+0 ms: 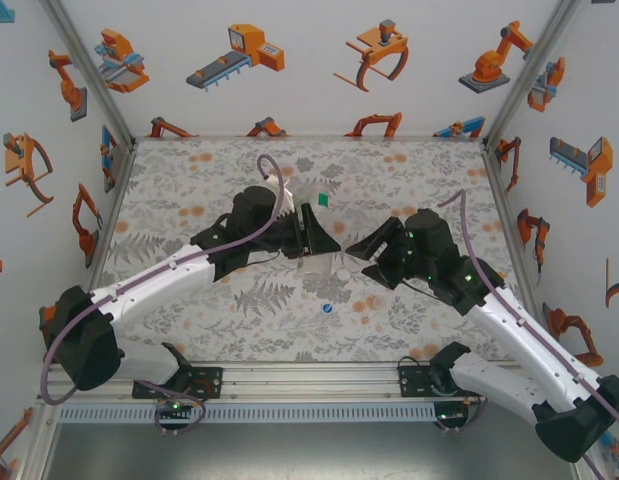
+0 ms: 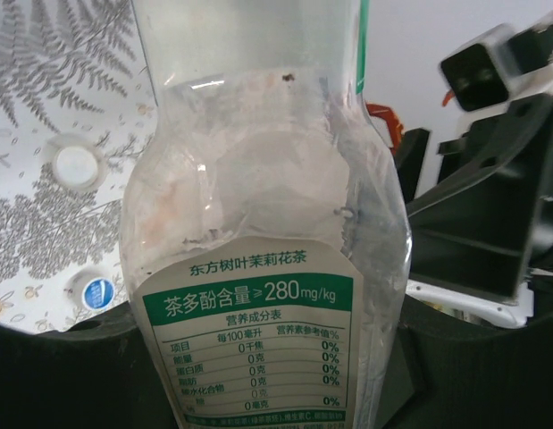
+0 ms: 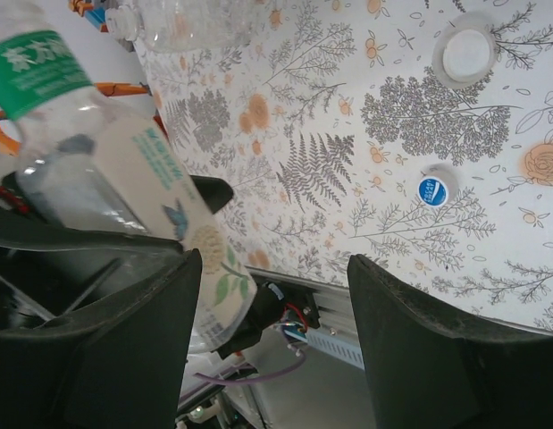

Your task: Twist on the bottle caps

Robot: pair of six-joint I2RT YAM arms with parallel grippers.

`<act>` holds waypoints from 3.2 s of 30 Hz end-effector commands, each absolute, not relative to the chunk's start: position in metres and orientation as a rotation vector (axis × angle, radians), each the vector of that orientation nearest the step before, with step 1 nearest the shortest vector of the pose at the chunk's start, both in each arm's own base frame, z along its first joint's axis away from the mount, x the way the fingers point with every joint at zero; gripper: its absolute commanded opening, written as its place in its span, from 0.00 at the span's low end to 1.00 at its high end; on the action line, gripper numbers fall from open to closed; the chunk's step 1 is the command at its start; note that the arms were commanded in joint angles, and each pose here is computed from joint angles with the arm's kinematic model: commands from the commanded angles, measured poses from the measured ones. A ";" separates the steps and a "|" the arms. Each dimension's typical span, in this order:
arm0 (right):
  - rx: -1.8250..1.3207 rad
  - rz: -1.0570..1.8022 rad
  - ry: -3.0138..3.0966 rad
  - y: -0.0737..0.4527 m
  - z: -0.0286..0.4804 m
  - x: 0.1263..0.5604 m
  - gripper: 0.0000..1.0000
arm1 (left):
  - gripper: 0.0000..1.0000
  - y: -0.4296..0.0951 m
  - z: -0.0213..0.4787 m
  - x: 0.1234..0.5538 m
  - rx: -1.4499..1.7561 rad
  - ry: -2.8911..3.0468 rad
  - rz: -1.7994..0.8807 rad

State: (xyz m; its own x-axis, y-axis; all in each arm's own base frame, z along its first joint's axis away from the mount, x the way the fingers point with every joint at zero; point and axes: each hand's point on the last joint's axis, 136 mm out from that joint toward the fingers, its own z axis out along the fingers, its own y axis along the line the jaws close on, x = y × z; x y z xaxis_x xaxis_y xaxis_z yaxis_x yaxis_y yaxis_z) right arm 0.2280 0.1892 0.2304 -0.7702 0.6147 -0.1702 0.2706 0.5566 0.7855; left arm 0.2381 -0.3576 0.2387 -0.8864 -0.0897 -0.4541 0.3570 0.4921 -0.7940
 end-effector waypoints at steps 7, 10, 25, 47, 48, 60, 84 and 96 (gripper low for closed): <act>0.700 1.123 2.364 0.195 0.233 0.228 0.61 | 0.48 -0.344 0.230 0.224 0.148 2.289 -1.358; 0.697 1.119 2.361 0.192 0.234 0.230 0.60 | 0.52 -0.338 0.231 0.223 0.132 2.268 -1.348; 0.210 0.602 2.598 0.176 0.180 0.253 0.53 | 0.36 -0.347 0.217 0.217 0.239 2.405 -1.169; 0.002 0.485 2.719 0.200 0.090 0.314 0.26 | 0.15 -0.245 0.282 0.261 0.180 2.266 -0.663; -0.003 0.483 2.720 0.201 0.088 0.317 0.25 | 0.13 -0.243 0.287 0.263 0.180 2.241 -0.668; -0.027 0.460 2.768 0.207 0.065 0.324 0.16 | 0.00 -0.247 0.322 0.264 0.300 2.061 -0.721; -0.025 0.475 2.802 0.209 0.057 0.316 0.25 | 0.00 -0.247 0.326 0.271 0.264 2.058 -0.715; -0.115 0.350 2.801 0.219 0.062 0.313 0.45 | 0.00 -0.250 0.324 0.273 0.268 2.068 -0.716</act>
